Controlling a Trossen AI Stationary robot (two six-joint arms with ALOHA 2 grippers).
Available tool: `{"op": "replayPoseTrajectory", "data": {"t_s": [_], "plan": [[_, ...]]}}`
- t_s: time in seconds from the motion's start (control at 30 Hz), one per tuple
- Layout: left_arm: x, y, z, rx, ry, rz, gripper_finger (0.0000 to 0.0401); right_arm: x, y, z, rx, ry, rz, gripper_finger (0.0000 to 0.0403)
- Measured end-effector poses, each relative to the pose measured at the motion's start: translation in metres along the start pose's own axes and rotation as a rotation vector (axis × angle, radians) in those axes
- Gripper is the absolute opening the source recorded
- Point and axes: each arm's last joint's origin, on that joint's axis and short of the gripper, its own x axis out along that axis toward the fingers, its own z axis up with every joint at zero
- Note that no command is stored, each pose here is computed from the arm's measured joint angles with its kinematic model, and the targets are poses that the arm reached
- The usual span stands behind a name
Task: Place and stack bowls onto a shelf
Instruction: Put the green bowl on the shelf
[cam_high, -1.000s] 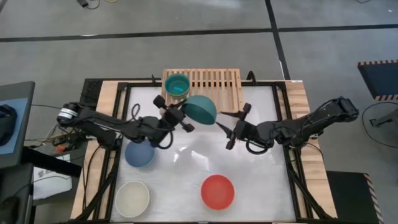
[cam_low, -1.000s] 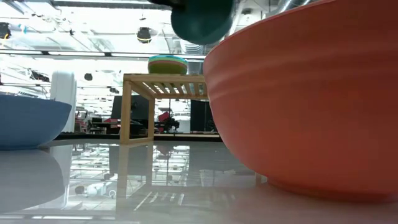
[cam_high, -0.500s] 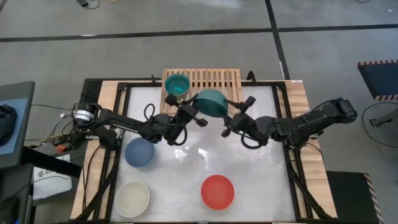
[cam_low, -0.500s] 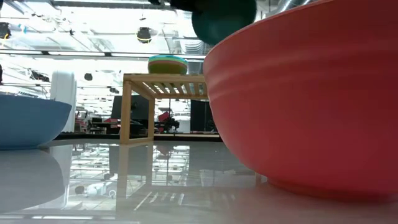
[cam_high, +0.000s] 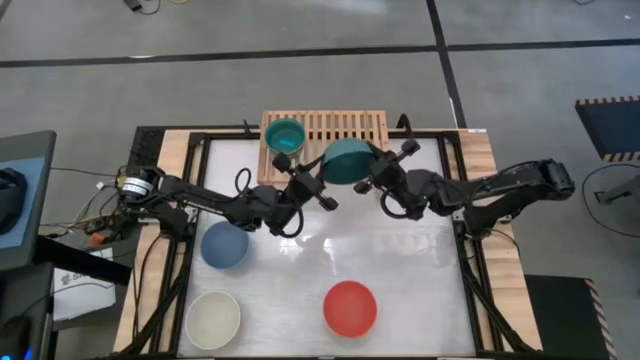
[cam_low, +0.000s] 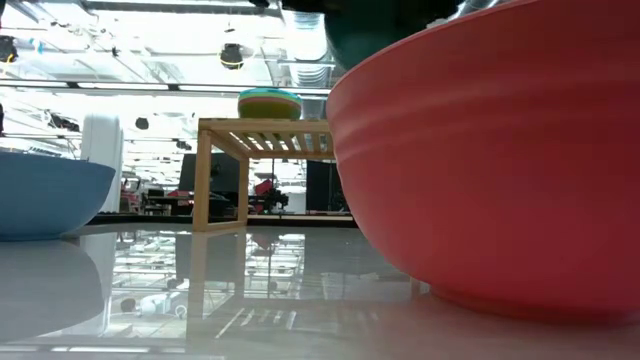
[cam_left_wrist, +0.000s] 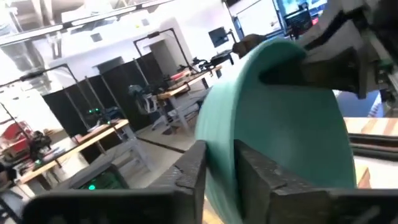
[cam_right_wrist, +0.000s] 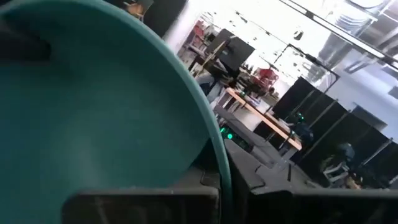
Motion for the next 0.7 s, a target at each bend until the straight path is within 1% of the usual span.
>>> {"op": "replayPoseTrajectory", "data": {"t_s": [0.1, 0.2, 0.23, 0.3, 0.43, 0.57, 0.63, 0.7], "plan": [[0.001, 0.002, 0.005, 0.043, 0.018, 0.025, 0.0098, 0.013, -0.011, 0.005, 0.018, 0.024, -0.043, 0.0024], [0.004, 0.005, 0.013, 0.090, 0.090, 0.094, 0.0141, 0.032, -0.032, 0.013, 0.019, 0.093, -0.097, 0.0024], [0.006, 0.006, 0.016, 0.107, 0.117, 0.120, 0.0154, 0.038, -0.039, 0.014, 0.012, 0.125, -0.096, 0.0024], [0.007, 0.009, 0.022, 0.160, 0.171, 0.168, 0.0176, 0.052, -0.054, 0.015, 0.052, 0.177, -0.023, 0.0023], [0.006, 0.011, 0.027, 0.271, 0.224, 0.199, 0.0201, 0.085, -0.085, 0.006, 0.246, 0.340, 0.234, 0.0023], [0.000, 0.012, 0.029, 0.368, 0.241, 0.172, 0.0200, 0.118, -0.114, -0.012, 0.401, 0.523, 0.381, 0.0023], [-0.005, 0.014, 0.028, 0.385, 0.249, 0.145, 0.0193, 0.135, -0.125, -0.024, 0.453, 0.615, 0.430, 0.0023], [-0.011, 0.018, 0.025, 0.378, 0.252, 0.094, 0.0184, 0.150, -0.129, -0.039, 0.479, 0.704, 0.458, 0.0024]]}}
